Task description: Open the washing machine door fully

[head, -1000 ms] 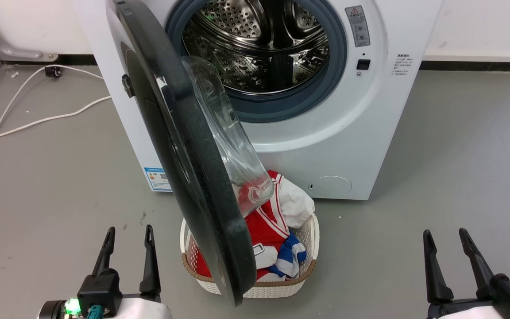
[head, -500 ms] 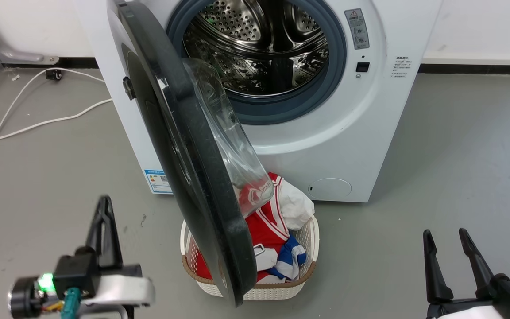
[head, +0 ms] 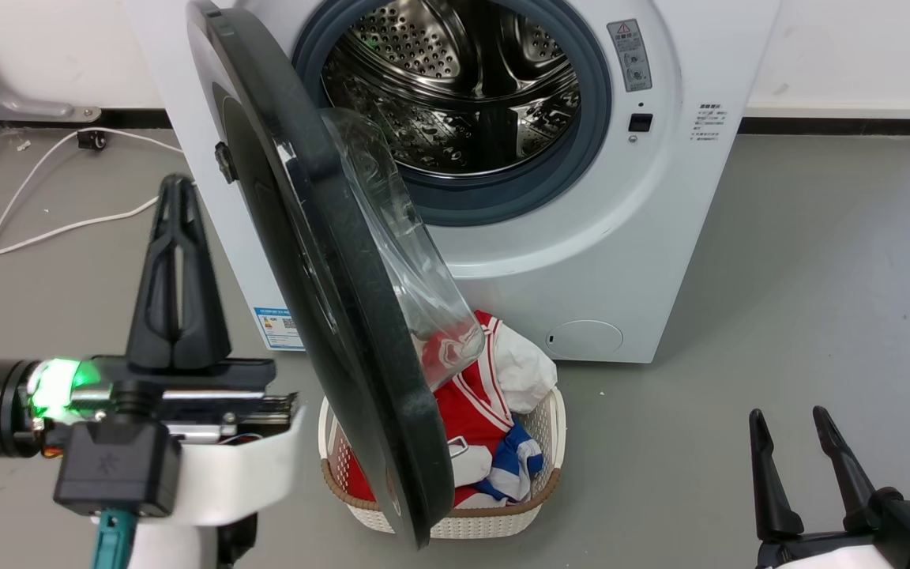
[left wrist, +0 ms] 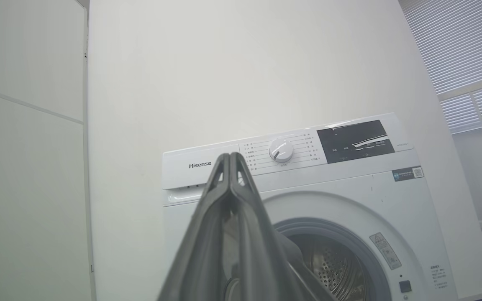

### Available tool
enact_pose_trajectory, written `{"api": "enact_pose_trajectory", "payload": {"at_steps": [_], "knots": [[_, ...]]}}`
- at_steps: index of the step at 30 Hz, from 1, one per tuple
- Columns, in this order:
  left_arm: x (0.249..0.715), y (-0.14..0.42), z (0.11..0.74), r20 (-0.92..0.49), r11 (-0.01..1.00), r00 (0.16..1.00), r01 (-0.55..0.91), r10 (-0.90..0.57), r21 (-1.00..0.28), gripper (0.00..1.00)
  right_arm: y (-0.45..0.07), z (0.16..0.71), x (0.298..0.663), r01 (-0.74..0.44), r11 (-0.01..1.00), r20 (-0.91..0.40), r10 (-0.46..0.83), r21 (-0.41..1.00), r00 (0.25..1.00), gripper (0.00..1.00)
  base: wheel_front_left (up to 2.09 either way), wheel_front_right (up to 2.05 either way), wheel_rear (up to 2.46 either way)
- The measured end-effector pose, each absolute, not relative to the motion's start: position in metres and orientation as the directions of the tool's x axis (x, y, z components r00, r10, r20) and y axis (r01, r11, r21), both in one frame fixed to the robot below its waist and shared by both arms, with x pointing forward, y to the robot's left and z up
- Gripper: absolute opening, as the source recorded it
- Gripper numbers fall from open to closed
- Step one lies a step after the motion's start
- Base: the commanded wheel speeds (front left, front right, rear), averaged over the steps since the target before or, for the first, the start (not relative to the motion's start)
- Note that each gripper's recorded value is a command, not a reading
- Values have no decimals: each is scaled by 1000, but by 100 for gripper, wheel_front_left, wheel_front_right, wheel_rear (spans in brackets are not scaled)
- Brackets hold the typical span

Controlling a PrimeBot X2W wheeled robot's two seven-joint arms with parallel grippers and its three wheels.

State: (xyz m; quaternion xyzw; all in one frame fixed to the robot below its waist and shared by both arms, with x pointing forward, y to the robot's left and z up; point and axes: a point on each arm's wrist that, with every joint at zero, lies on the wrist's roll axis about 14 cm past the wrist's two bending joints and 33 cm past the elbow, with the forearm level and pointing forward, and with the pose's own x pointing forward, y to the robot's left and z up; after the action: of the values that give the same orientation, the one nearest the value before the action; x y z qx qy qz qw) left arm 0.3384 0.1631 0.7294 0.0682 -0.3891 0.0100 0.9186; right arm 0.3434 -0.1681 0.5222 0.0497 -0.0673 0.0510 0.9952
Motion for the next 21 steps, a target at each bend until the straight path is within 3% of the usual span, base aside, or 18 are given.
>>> {"api": "enact_pose_trajectory", "payload": {"at_steps": [11,21], "knots": [[312,74,767,794,957,536,205,-286,207,0,-169,521,341,-105,989,136,91,100,986,100,0,0,0],[296,12,760,764,874,465,408,-447,263,0,-169,519,341,-101,990,130,88,103,988,100,0,0,0]]}}
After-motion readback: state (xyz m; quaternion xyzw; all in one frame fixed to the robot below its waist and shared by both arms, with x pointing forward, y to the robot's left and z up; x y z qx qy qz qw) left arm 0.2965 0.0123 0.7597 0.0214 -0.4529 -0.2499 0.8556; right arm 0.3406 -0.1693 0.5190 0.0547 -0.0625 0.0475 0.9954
